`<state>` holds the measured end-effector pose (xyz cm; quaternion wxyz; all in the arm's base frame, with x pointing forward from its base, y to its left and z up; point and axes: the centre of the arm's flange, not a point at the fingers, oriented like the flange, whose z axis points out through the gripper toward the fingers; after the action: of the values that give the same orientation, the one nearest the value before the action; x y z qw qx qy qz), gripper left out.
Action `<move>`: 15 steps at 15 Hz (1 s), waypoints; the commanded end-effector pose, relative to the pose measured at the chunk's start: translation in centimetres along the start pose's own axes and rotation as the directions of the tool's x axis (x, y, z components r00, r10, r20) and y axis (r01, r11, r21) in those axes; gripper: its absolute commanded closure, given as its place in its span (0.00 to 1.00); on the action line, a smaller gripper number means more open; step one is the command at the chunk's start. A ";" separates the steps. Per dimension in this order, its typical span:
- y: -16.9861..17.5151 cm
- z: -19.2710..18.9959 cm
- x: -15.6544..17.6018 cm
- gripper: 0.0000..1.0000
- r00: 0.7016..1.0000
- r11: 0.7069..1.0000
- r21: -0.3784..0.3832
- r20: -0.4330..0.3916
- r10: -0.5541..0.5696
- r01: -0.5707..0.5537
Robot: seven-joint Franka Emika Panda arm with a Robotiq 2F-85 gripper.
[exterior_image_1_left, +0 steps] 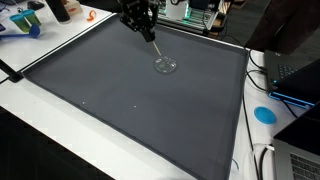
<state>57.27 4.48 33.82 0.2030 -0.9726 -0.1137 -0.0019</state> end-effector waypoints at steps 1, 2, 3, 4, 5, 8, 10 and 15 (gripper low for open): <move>0.5 -0.1 -3.4 0.97 0.999 0.998 0.060 -0.043 -0.032 0.035; 0.7 0.0 -3.9 0.97 0.998 0.997 0.067 -0.050 -0.037 0.041; 0.8 0.1 -4.4 0.97 0.998 0.996 0.078 -0.055 -0.038 0.042; 1.0 0.1 -4.8 0.97 0.997 0.995 0.086 -0.062 -0.043 0.048; 1.1 0.2 -5.2 0.97 0.997 0.994 0.093 -0.065 -0.044 0.050; 1.4 0.3 -6.2 0.97 0.996 0.993 0.105 -0.069 -0.051 0.058; 1.7 0.6 -6.6 0.97 0.997 0.993 0.104 -0.067 -0.049 0.056; 1.9 1.2 -7.3 0.97 0.994 0.994 0.092 -0.094 -0.049 0.058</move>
<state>52.12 1.73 32.06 0.2524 -0.9581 -0.1331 -0.0256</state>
